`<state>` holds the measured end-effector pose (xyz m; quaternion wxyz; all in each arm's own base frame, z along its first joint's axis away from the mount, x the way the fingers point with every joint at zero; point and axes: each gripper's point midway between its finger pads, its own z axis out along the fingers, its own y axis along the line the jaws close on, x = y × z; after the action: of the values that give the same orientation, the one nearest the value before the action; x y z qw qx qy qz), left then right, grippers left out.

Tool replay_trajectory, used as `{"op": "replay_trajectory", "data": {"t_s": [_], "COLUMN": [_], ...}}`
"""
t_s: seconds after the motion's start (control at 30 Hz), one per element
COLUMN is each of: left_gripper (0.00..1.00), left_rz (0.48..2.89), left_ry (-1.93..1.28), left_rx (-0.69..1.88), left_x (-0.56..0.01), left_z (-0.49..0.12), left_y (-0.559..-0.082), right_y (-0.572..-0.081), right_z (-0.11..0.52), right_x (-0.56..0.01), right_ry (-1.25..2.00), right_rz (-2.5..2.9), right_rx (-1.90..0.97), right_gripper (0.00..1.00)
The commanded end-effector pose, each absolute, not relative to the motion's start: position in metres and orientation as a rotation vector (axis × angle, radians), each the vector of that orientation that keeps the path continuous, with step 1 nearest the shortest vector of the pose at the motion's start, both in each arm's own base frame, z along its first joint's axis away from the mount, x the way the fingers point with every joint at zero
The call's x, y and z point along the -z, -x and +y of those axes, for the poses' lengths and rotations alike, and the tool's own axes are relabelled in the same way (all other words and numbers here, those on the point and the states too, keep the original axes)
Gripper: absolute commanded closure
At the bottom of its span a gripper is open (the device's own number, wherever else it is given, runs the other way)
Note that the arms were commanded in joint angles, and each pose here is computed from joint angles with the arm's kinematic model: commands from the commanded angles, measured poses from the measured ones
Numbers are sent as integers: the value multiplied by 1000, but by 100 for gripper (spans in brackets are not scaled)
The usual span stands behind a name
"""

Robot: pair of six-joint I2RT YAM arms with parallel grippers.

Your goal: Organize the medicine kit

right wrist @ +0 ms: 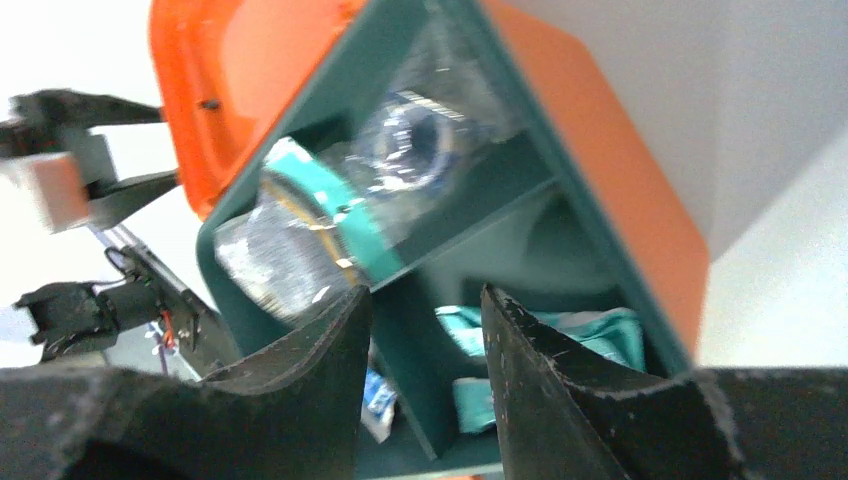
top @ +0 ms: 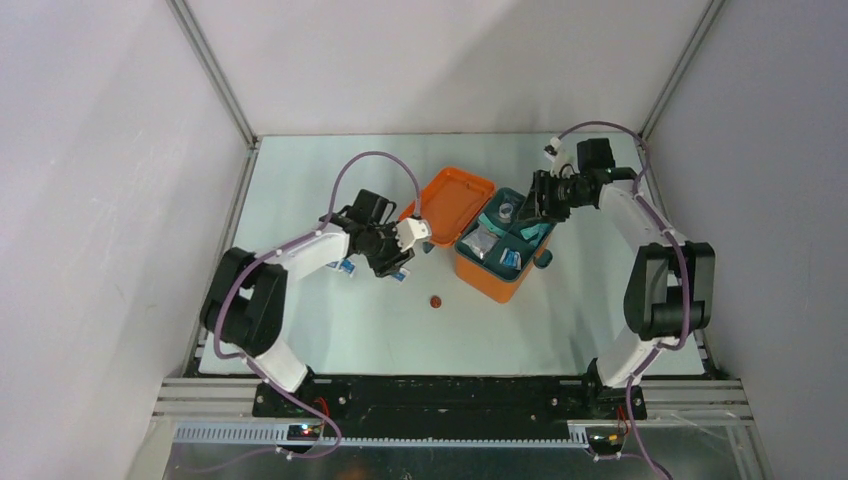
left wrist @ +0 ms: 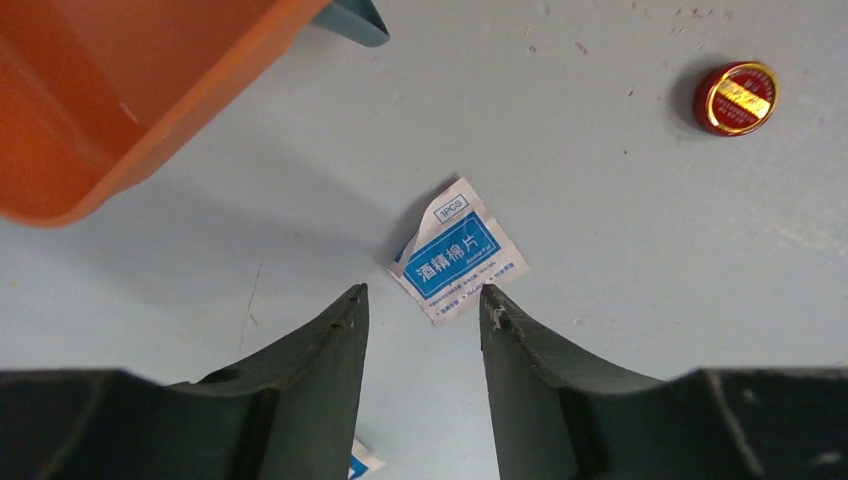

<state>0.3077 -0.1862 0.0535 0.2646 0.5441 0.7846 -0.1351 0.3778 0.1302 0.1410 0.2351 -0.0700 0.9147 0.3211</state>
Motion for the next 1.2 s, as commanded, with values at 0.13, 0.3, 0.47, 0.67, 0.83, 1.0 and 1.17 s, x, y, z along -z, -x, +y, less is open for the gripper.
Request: {"op": "replay_trajectory", "data": {"t_s": [0.13,0.3,0.47,0.67,0.83,1.0,1.17], "left_gripper": [57,65,68,69,77,95,100], "left_rz": [2051,2078,2077,2087,2113,2108,2074], "left_ry": [-1663,-1694,-1793,-1907,-1982,-1986,-1875], "left_rx": [363,323,308,207,87,98,191], "left_x": [-47,-38,-29,-16,-4,-4,-32], "left_z": [-196,-195,-197,-191,-174,-174,-185], "left_y": [-321,-330,-320,-313,-316,-315,-316], "right_y": [-350,-343,-343,-345,-346,-349,-351], "right_z": [162,160,157,156,155,154,145], "right_x": [-241,-256,-255,-253,-250,-250,-260], "right_ry": [441,463,453,446,440,447,429], "right_rz": [2193,2155,2160,2165,2172,2163,2138], "right_rx": [-966,-939,-940,-948,-953,-944,-925], "right_gripper": [50,50,50,51,51,51,51]}}
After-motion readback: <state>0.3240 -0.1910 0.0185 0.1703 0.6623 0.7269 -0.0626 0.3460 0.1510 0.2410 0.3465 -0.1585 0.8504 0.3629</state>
